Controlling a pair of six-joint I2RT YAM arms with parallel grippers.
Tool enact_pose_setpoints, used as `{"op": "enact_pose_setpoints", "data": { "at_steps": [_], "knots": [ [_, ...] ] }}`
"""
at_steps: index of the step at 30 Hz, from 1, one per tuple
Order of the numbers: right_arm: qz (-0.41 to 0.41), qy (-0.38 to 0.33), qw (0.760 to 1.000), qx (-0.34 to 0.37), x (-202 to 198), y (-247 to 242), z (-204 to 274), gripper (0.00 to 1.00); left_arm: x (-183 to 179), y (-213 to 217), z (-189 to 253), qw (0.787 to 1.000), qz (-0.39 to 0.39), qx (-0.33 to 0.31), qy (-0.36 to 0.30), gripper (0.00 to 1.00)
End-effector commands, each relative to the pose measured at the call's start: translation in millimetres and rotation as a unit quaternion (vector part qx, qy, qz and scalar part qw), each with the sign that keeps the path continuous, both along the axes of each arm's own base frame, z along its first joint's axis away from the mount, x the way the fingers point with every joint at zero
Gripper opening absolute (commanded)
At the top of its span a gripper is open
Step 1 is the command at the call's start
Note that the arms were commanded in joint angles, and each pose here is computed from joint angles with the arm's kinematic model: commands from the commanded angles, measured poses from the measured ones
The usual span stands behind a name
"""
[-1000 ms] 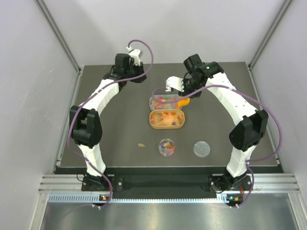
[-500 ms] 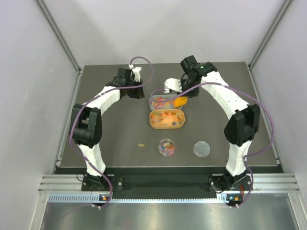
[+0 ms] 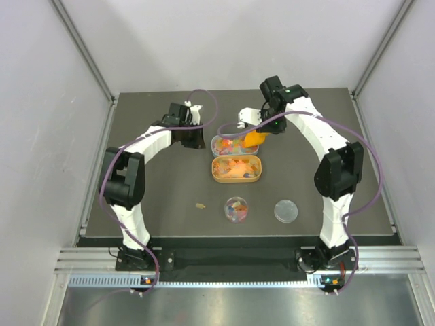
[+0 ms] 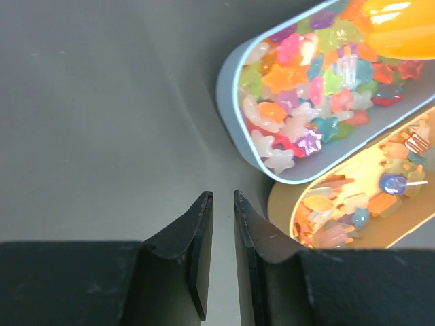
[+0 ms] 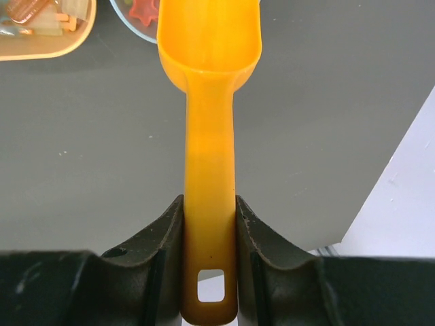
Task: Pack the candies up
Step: Scoop the fake candies from the storage box.
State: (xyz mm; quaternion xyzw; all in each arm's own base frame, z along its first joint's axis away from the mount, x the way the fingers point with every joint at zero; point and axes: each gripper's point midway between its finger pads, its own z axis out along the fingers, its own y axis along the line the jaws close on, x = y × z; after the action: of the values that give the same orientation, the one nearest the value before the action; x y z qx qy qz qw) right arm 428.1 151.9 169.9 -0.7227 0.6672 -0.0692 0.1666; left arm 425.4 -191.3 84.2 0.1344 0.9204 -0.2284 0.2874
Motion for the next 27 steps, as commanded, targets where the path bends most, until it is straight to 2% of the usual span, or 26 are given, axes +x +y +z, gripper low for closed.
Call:
{"op": "enact_pose_setpoints", "data": {
  "at_steps": [1, 12, 27],
  "knots": [
    [0.005, 0.035, 0.999, -0.016, -3.4, -10.1, -17.8, 0.00, -6.8, -14.2, 5.6, 1.000, -0.017, -0.019, 0.003, 0.24],
    [0.069, 0.026, 0.996, -0.040, 9.5, -13.2, -8.5, 0.00, 6.0, -27.7, 0.2, 1.000, -0.025, -0.015, -0.001, 0.24],
    [0.097, 0.061, 0.992, -0.046, 9.6, -9.2, -38.1, 0.00, 19.6, -33.6, -9.7, 0.999, -0.036, -0.004, -0.004, 0.23]
  ]
}}
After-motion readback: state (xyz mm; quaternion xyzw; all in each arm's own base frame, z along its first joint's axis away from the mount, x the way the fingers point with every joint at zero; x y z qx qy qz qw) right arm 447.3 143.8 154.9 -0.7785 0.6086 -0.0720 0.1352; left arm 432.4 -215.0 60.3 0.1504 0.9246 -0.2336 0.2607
